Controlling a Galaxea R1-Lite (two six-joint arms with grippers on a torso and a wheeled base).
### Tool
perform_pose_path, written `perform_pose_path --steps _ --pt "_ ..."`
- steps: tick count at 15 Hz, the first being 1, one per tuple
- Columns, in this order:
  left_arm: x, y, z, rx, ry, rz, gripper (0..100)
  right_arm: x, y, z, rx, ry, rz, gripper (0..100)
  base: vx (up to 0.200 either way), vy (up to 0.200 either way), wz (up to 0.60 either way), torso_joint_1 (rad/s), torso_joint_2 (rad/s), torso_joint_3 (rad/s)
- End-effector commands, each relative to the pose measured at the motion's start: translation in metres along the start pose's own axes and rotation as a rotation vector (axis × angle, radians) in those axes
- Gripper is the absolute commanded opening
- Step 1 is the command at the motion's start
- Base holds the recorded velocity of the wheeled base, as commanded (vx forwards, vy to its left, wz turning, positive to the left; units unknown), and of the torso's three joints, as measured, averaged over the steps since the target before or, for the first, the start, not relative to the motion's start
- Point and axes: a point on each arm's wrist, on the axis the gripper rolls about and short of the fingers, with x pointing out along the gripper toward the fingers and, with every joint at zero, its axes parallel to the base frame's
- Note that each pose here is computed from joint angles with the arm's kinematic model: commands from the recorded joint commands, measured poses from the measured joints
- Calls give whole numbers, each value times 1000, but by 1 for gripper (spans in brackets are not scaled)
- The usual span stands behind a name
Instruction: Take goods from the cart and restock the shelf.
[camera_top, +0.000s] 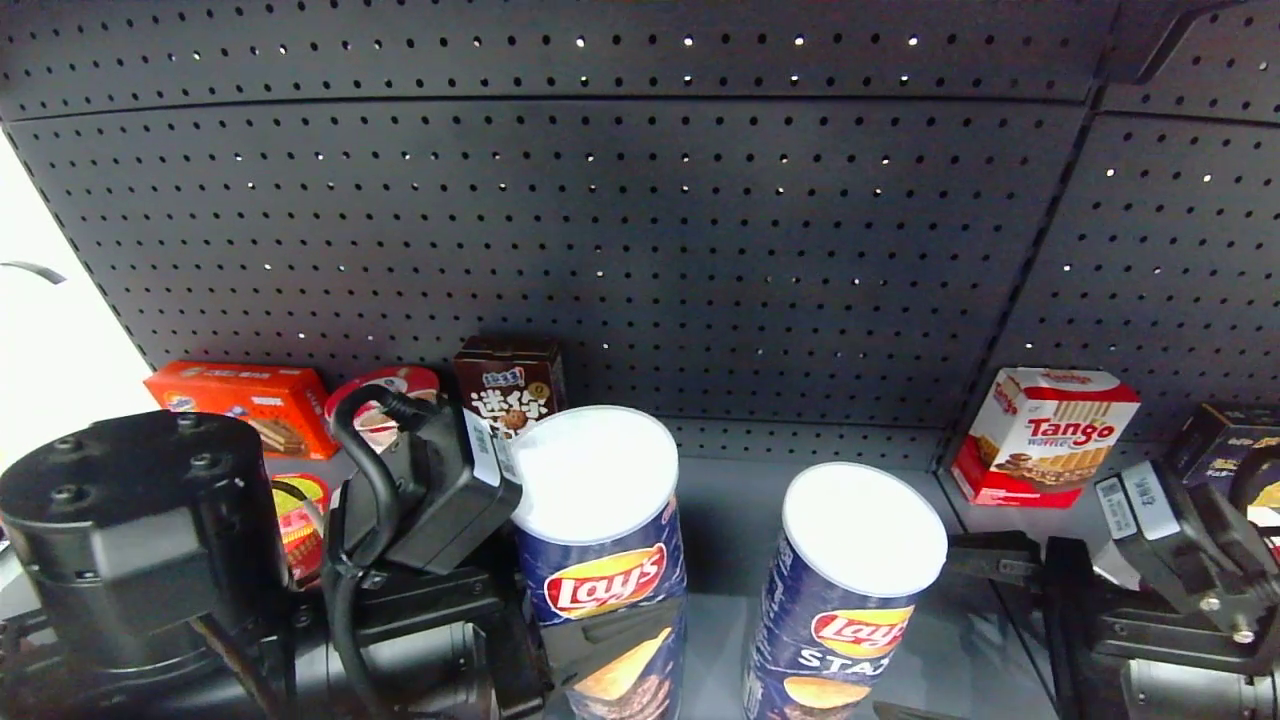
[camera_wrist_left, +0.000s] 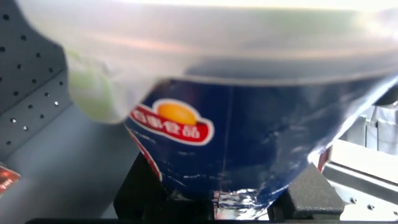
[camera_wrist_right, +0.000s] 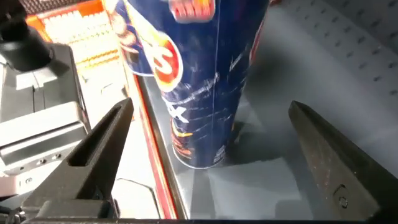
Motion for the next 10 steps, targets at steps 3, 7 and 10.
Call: perform_pose_path --steps 3,7,10 --pt "12 14 8 2 -18 35 0 -28 11 13 -23 -42 -56 100 0 0 0 0 0 0" --pt "21 24 13 5 -26 53 0 -56 20 31 24 -86 -105 100 0 0 0 0 0 0" --pt "31 29 13 9 -22 51 0 -63 23 32 30 -102 -154 100 0 0 0 0 0 0"
